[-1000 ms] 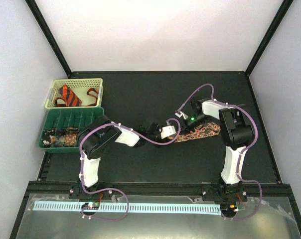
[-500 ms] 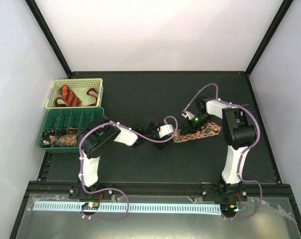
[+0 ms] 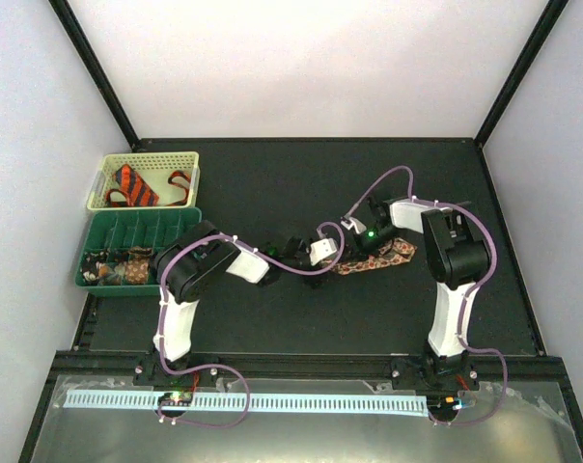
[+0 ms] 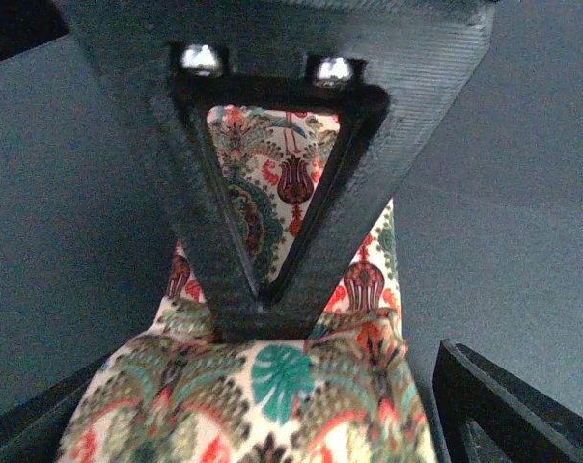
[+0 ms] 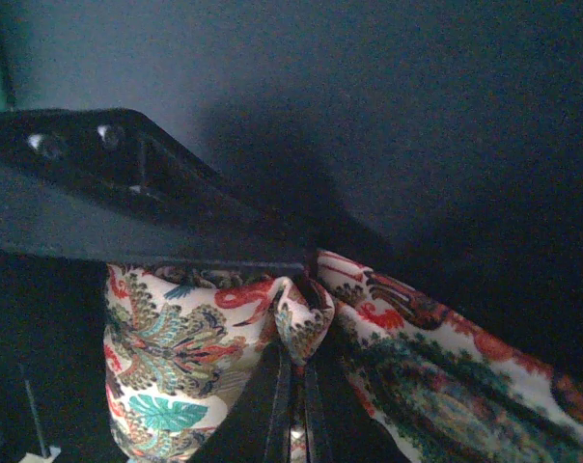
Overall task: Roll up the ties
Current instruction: Roll the tie at the center of the board.
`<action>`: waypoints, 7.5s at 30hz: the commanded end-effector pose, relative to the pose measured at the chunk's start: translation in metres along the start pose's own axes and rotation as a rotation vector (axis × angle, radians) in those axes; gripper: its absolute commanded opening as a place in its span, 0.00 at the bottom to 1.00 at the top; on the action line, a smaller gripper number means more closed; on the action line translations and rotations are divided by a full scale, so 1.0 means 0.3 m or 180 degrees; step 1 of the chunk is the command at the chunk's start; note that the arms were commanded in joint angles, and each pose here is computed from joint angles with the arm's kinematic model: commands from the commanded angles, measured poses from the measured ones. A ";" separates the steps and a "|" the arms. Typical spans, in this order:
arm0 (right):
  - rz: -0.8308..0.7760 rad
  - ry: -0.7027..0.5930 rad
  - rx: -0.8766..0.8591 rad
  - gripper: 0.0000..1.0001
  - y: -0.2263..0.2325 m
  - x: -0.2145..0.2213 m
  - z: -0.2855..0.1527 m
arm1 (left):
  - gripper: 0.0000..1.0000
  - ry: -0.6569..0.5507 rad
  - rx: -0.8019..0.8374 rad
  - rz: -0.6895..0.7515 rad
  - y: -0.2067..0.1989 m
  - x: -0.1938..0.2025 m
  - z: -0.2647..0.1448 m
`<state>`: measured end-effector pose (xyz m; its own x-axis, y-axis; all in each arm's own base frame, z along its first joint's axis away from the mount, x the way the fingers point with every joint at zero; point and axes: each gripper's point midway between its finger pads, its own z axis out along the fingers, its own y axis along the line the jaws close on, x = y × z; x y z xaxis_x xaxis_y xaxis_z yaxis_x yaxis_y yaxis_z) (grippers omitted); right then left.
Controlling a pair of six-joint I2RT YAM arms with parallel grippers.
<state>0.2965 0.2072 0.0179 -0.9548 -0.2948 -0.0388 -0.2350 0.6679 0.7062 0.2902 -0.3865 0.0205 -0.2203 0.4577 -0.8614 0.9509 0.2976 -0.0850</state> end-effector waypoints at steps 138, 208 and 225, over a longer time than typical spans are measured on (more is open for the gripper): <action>0.0229 0.0362 0.0499 0.01 -0.172 0.049 -0.002 | 0.75 -0.0130 0.0117 0.0349 -0.004 -0.072 0.086; -0.0004 0.0072 -0.0614 0.58 0.152 0.012 -0.110 | 0.45 0.0973 -0.0136 0.0177 -0.041 0.225 -0.058; -0.0102 0.0351 0.0320 0.01 -0.058 0.063 -0.043 | 0.69 0.0616 -0.0020 0.0068 -0.028 0.110 -0.046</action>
<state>0.2780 0.2096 0.0487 -0.9260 -0.3775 0.0087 -0.2390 0.6038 0.7605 0.2843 -0.3759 0.0190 -0.1587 0.5860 -0.7946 0.9561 0.2921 0.0244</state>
